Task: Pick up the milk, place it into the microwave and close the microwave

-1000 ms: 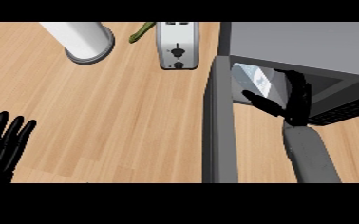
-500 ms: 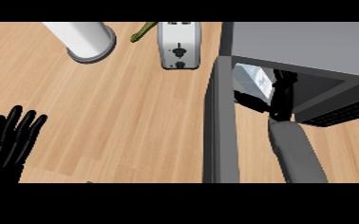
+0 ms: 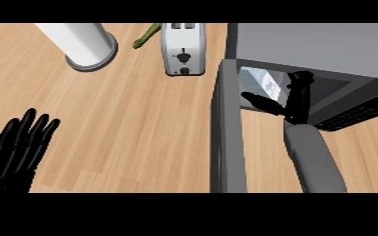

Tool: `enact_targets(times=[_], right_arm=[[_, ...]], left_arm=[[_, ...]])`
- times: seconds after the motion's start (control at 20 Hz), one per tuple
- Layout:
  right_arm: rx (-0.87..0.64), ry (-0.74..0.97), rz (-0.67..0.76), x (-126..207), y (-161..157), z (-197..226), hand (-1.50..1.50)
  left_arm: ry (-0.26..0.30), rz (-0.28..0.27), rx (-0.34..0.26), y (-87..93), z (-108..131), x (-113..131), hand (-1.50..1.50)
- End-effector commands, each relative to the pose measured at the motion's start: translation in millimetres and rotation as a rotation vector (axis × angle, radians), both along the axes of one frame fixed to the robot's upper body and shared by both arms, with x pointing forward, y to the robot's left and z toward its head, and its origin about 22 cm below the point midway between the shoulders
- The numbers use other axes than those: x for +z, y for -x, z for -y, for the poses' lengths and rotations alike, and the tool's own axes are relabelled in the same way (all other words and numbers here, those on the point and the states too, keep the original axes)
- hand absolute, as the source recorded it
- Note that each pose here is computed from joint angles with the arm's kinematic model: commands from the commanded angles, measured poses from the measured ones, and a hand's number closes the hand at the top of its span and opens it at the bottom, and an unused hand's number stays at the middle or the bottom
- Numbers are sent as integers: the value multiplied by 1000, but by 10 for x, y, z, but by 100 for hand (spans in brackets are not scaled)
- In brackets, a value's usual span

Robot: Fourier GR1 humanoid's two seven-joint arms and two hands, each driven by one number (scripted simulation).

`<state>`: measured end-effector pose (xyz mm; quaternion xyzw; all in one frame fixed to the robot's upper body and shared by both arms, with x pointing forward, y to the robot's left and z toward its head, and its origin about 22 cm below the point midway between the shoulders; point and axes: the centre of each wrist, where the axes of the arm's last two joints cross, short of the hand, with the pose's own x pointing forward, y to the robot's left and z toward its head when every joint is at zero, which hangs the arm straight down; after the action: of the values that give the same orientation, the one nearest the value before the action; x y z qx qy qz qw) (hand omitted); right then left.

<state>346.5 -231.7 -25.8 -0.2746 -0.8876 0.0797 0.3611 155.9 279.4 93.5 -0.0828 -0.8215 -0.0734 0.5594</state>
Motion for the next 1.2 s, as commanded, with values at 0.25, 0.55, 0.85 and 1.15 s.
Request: enact_targets(times=[0.25,0.55,0.85,1.15], right_arm=[[8,-132,-296,5,-231,51,-150],[25,-178,-323,-21,-238,-2,-150],[88,-198,-368,-78,-214,-33,-150],[226,-279,-396,-194,-142,-202,-150]], left_arm=[[18,7,-24,-27,165,-20,-150],[3,-10,-17,-63,165,-42,-150],[-5,-30,-40,-76,260,-53,-150],[5,-63,-100,-158,354,-140,-150]])
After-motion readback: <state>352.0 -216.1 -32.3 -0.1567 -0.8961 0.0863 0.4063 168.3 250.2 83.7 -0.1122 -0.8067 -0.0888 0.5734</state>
